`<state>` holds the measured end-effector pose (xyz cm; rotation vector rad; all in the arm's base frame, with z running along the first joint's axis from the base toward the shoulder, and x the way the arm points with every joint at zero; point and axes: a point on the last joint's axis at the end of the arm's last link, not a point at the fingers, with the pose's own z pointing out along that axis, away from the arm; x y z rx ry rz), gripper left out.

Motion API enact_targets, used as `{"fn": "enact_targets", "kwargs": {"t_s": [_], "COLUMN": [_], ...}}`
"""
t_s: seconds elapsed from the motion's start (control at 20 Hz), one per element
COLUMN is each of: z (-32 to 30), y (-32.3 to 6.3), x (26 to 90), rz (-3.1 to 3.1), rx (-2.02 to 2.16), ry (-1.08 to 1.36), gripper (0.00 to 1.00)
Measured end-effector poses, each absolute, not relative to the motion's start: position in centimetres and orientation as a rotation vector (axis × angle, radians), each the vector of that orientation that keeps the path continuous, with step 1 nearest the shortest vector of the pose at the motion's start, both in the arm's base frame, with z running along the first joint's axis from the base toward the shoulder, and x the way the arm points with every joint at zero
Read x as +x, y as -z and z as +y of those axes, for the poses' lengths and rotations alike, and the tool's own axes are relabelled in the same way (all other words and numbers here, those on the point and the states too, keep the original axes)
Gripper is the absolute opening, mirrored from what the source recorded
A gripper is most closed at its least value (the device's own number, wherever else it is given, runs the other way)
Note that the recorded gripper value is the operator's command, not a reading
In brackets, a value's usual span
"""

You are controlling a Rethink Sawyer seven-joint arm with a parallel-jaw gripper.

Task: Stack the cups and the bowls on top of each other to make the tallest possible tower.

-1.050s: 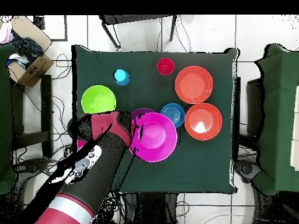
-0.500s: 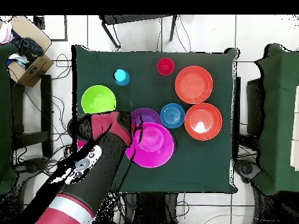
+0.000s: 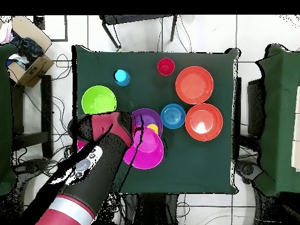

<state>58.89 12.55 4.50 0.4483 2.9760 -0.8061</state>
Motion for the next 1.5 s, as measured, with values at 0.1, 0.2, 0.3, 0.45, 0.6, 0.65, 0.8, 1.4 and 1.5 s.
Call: {"fn": "enact_targets", "kwargs": {"t_s": [0.1, 0.2, 0.3, 0.45, 0.6, 0.65, 0.8, 1.4, 1.5], "z": [12.6, 12.5, 12.5, 12.2, 11.9, 11.4, 10.4, 4.0, 3.6], "y": [-4.5, -4.5, -4.5, -4.5, -4.5, -4.4, -4.3, -2.9, -2.7], "x": [58.9, 58.9, 58.9, 58.8, 58.8, 58.9, 59.1, 60.3, 60.2], "rz": [2.976, 2.976, 2.976, 2.976, 2.976, 2.977, 2.981, 2.974, 2.977], "rx": [0.449, 0.448, 0.446, 0.437, 0.438, 0.446, 0.466, 0.543, 0.538], "ry": [0.806, 0.806, 0.808, 0.817, 0.823, 0.823, 0.822, 0.788, 0.792], "gripper": [1.0, 1.0, 1.0, 1.0, 1.0, 1.0, 1.0, 1.0, 1.0]}}
